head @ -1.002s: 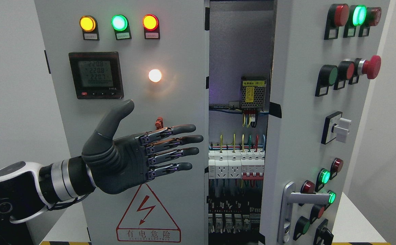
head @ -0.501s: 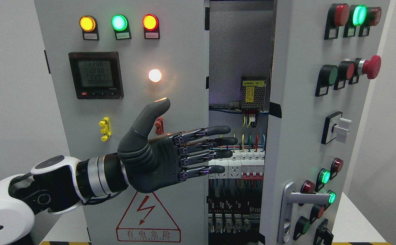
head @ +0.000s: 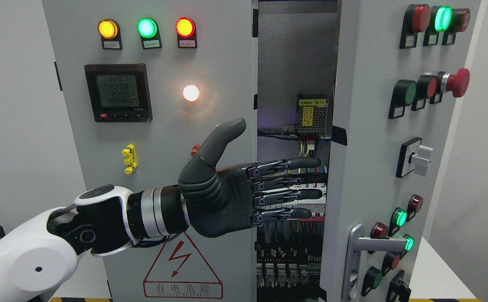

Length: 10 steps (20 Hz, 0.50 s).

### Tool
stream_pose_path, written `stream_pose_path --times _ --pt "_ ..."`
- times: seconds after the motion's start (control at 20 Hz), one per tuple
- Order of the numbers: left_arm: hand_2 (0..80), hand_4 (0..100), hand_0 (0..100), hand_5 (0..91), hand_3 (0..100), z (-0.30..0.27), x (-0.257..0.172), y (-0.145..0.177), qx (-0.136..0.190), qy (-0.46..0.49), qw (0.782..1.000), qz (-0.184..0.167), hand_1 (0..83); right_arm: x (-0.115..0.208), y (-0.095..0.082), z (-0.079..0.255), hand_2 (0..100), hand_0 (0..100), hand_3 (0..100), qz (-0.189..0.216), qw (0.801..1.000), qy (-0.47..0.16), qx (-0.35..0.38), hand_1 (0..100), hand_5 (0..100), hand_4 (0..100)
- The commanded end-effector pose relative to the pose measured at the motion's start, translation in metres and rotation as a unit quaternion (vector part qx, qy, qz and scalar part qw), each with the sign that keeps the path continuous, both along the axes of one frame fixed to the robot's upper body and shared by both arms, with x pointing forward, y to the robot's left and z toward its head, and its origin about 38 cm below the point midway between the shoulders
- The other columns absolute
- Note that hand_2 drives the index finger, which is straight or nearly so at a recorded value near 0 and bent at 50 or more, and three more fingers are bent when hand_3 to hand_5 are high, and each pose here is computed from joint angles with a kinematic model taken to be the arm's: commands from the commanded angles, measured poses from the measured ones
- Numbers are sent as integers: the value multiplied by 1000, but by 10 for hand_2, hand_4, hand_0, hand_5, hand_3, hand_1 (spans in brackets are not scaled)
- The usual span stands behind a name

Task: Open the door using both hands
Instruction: 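Insert left hand fingers into the gap behind the door edge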

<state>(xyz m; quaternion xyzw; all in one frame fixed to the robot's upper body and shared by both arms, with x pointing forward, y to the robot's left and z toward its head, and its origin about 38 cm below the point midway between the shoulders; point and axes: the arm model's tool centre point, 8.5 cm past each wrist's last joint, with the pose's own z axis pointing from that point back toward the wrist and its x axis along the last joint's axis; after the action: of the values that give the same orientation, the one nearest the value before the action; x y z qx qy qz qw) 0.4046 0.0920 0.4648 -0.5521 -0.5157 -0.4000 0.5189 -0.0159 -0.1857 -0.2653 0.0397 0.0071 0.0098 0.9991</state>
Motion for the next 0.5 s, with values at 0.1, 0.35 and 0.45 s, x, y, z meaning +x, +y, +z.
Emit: stream_pose_path --times 0.1,0.35,0.45 --pt "0 43 0 0 0 22 -1 -45 -45 2 998 -41 0 0 0 0 0 0 0 0 1000 0 0 0 0 0" --pt "0 43 0 0 0 21 2 -53 -47 7 998 -45 0 0 1 0 0 0 0 0 1000 0 0 0 0 0" --pt "0 43 0 0 0 20 1 -56 -47 8 998 -48 0 0 0 0 0 0 0 0 1000 0 0 0 0 0"
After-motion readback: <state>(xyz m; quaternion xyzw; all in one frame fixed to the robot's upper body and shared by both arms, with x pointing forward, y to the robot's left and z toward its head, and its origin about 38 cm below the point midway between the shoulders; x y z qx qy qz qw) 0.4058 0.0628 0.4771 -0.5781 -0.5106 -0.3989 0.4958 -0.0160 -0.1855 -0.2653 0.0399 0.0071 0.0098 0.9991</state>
